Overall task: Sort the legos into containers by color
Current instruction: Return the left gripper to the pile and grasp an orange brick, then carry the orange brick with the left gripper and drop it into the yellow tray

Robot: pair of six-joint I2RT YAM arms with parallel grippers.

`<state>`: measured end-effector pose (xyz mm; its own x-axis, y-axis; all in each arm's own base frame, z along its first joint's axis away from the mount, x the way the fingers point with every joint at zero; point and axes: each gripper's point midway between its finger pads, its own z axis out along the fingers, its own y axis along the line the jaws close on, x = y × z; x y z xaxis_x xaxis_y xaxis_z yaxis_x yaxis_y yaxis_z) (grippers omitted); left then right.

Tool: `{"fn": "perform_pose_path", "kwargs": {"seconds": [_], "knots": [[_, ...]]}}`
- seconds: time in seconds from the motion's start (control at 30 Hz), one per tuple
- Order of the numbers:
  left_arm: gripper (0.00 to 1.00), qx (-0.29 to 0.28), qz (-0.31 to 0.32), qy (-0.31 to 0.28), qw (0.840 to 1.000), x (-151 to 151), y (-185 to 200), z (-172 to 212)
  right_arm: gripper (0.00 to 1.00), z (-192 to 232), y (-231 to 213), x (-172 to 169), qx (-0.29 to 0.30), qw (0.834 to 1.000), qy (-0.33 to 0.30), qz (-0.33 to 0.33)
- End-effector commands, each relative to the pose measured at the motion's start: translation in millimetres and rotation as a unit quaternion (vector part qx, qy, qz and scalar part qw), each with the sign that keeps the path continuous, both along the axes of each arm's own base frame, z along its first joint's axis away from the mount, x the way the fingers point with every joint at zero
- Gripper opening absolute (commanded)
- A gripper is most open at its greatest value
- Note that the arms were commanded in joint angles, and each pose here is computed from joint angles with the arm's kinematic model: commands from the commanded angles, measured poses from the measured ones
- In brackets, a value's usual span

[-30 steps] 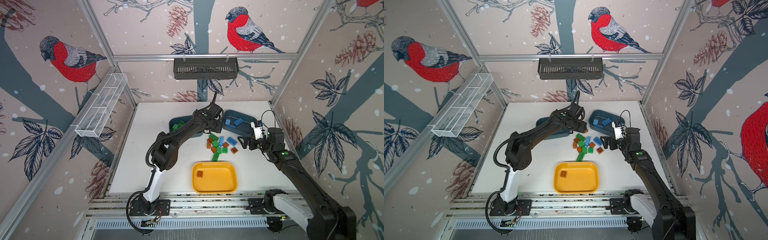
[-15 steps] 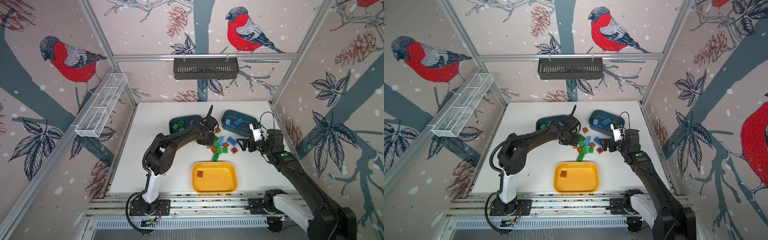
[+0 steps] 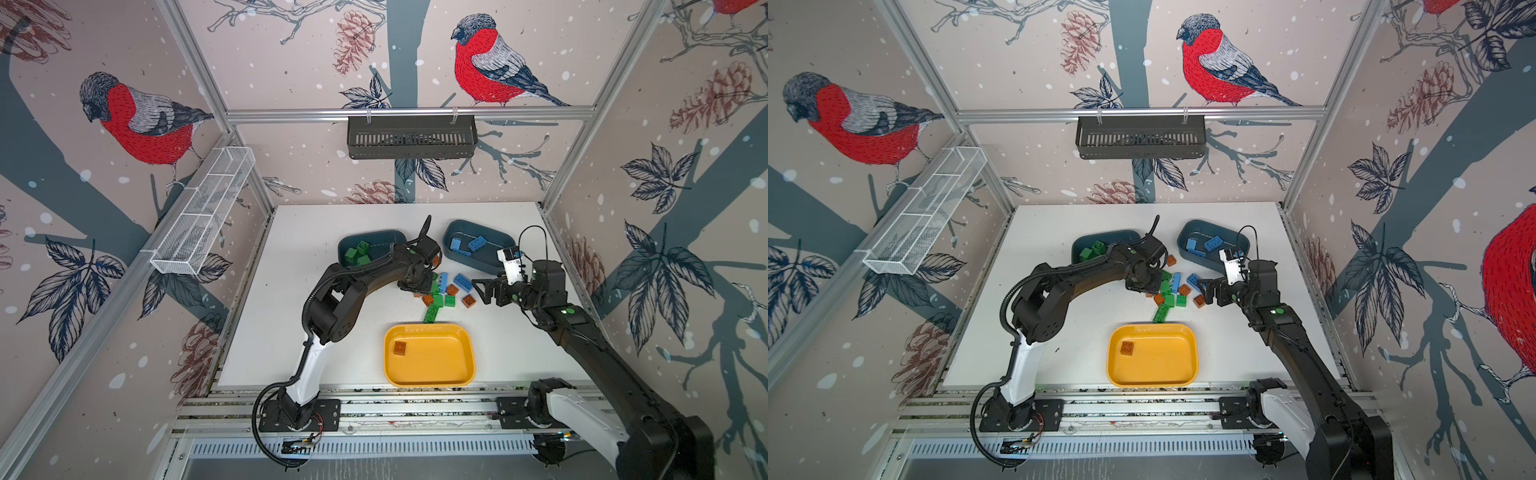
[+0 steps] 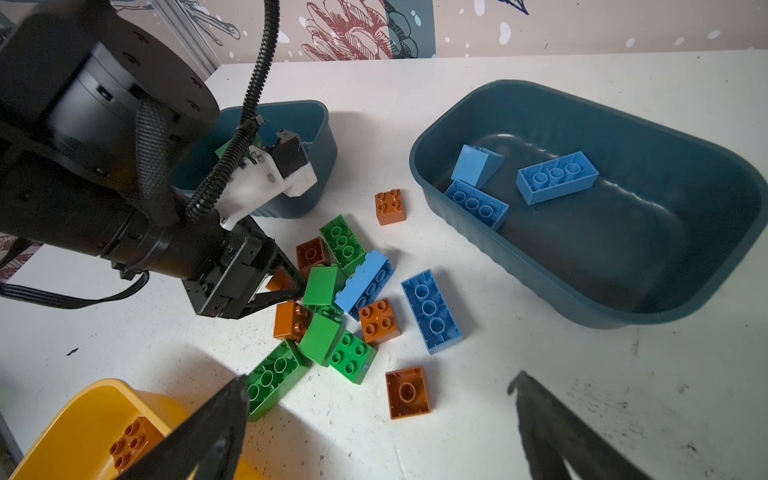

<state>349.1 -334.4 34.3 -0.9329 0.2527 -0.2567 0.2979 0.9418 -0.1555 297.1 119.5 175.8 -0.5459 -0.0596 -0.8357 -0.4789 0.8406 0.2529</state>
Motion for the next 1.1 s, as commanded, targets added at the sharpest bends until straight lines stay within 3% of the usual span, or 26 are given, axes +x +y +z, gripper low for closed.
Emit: {"fn": "perform_pose_path", "kwargs": {"seconds": [0.0, 0.17, 0.27, 0.67, 0.9, 1.07], "knots": [[0.46, 0.02, 0.011, 0.0, 1.0, -2.3, 10.3, -1.7, 1.0, 1.5, 1.2, -0.2, 0.002, 1.0, -0.005, 0.004], [0.39, 0.035, 0.007, 0.002, 0.999, -6.7, 18.1, -4.3, 0.99, -0.5, 2.3, -0.2, 0.003, 1.0, -0.003, 0.006], [0.28, 0.037, 0.008, -0.001, 0.999, -4.4, 18.9, -3.8, 0.99, -0.5, 2.8, 0.5, 0.004, 1.0, -0.003, 0.006], [0.23, 0.043, -0.007, -0.007, 0.999, -15.7, 33.2, 38.1, 0.99, 4.5, 8.4, 0.0, 0.012, 1.0, -0.008, 0.019], [0.24, 0.0, -0.036, 0.036, 0.999, -65.2, 46.6, 84.4, 0.99, 17.0, 39.3, -17.8, 0.028, 0.995, -0.022, 0.097], [0.24, -0.032, -0.071, 0.082, 0.994, -113.1, 44.4, 96.6, 0.99, 18.7, 65.8, -39.4, 0.041, 0.986, -0.028, 0.159]]}}
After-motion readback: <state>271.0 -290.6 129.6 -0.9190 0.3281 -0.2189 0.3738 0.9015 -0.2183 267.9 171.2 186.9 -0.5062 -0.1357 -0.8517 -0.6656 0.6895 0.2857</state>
